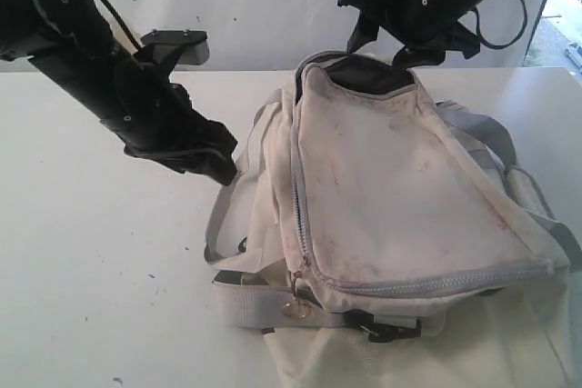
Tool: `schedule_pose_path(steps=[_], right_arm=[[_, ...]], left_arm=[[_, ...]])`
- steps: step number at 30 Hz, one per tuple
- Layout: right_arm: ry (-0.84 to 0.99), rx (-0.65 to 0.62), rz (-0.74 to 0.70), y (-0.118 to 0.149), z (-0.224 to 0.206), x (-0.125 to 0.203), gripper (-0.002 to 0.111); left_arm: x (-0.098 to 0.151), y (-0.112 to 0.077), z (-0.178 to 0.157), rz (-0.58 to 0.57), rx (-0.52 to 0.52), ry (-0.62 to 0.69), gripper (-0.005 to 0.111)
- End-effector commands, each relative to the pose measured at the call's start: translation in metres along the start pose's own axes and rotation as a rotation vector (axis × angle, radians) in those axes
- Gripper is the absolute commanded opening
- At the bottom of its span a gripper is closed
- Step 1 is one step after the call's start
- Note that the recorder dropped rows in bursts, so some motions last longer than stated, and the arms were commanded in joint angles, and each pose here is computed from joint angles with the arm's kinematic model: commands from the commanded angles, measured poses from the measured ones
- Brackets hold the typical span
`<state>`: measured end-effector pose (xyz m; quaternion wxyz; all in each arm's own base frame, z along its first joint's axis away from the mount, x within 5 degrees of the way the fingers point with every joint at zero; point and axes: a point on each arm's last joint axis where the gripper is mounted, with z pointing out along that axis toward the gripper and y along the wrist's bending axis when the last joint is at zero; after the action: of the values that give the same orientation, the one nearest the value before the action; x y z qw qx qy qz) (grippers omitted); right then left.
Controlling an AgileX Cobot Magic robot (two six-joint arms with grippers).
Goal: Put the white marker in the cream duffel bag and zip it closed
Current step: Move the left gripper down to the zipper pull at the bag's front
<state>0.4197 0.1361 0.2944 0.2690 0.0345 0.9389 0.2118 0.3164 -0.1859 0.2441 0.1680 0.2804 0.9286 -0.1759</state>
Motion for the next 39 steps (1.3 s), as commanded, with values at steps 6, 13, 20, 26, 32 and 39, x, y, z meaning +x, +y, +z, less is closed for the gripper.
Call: schedule_pose_path(steps=[6, 13, 20, 26, 32, 39], right_arm=[[0.134, 0.005, -0.185, 0.004, -0.034, 0.012, 0.047], [0.283, 0.079, -0.226, -0.018, -0.057, 0.02, 0.014], [0.303, 0.105, -0.248, -0.03, -0.06, 0.037, 0.013], [0.284, 0.109, -0.258, -0.034, -0.058, 0.046, 0.013], [0.265, 0.111, -0.255, -0.037, -0.054, 0.047, 0.013], [0.26, 0.113, -0.253, -0.038, -0.052, 0.049, 0.013]], left_arm=[[0.016, -0.016, -0.015, -0.024, 0.115, 0.161, 0.073], [0.034, -0.066, 0.005, 0.096, 0.235, 0.237, 0.073], [0.048, -0.096, 0.031, 0.116, 0.386, 0.082, 0.073], [0.059, -0.092, 0.042, 0.123, 0.354, 0.069, 0.073], [0.067, -0.088, 0.049, 0.177, 0.339, 0.047, 0.073], [0.076, -0.079, 0.059, 0.234, 0.277, -0.02, 0.073]])
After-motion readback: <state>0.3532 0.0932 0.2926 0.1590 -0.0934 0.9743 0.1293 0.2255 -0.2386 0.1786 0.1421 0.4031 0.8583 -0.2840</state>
